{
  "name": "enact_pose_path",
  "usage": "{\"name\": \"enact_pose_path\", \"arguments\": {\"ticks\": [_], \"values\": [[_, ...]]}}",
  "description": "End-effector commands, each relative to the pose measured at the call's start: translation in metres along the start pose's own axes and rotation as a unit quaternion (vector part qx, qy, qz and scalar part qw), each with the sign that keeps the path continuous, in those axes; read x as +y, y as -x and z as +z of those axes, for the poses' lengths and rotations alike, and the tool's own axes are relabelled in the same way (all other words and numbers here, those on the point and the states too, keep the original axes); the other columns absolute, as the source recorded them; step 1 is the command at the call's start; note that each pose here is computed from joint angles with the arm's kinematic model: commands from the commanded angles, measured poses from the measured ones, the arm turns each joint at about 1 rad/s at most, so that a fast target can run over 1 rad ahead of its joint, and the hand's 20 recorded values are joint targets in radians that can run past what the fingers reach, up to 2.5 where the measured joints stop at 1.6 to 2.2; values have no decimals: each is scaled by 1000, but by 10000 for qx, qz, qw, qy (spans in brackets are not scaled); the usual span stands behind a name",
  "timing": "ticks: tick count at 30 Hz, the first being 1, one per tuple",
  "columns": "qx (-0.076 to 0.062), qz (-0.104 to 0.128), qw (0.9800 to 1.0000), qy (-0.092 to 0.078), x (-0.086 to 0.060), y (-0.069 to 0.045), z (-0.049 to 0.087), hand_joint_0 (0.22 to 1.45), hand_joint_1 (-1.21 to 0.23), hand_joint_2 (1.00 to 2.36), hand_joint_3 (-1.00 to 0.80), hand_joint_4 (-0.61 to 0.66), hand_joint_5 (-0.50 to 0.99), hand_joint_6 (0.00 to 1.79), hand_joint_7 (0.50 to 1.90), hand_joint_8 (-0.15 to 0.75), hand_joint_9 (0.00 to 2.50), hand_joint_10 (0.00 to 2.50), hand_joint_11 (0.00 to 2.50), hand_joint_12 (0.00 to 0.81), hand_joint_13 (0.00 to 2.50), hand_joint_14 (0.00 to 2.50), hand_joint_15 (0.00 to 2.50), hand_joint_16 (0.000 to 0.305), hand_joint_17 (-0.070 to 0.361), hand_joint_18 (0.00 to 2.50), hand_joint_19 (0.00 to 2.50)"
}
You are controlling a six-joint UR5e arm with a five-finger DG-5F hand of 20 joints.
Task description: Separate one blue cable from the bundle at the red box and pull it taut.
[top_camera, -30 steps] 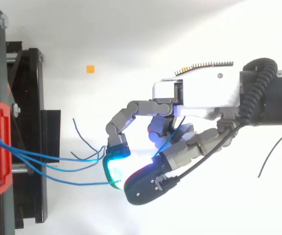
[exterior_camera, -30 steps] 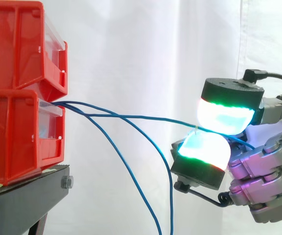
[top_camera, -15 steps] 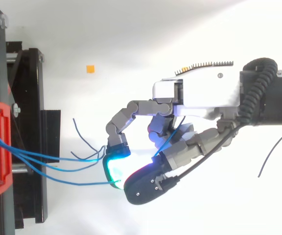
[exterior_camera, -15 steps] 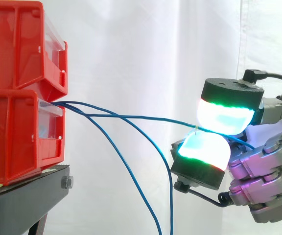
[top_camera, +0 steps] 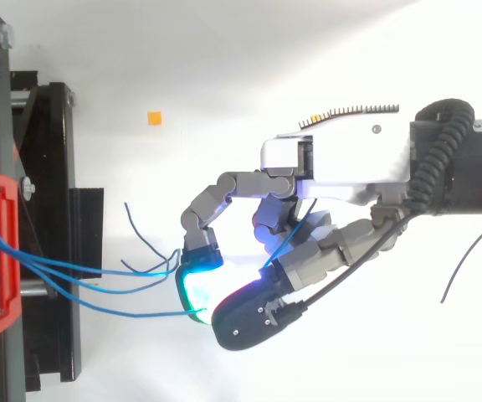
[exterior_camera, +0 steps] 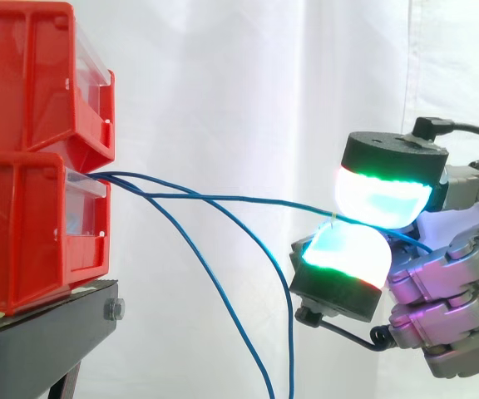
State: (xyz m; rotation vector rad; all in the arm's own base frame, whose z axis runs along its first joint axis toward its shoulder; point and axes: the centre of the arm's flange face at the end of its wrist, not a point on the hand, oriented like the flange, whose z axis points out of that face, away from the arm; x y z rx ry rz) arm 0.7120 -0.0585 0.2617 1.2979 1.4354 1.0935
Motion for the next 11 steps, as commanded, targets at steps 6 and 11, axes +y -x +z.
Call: {"name": "enact_pose_path", "arguments": {"ticks": [6, 11], "values": [[0, 0, 10000, 4, 1, 0, 0, 636, -739, 1024, -27, -190, -164, 873, 1085, 257, 1186, 1189, 1872, 332, 877, 1702, 1631, 33, 74, 1276, 1847], [0, 0, 10000, -4, 0, 0, 0, 637, -739, 1024, -31, -192, -164, 873, 1087, 257, 1186, 1193, 1869, 336, 879, 1715, 1610, 33, 75, 1277, 1849]]}}
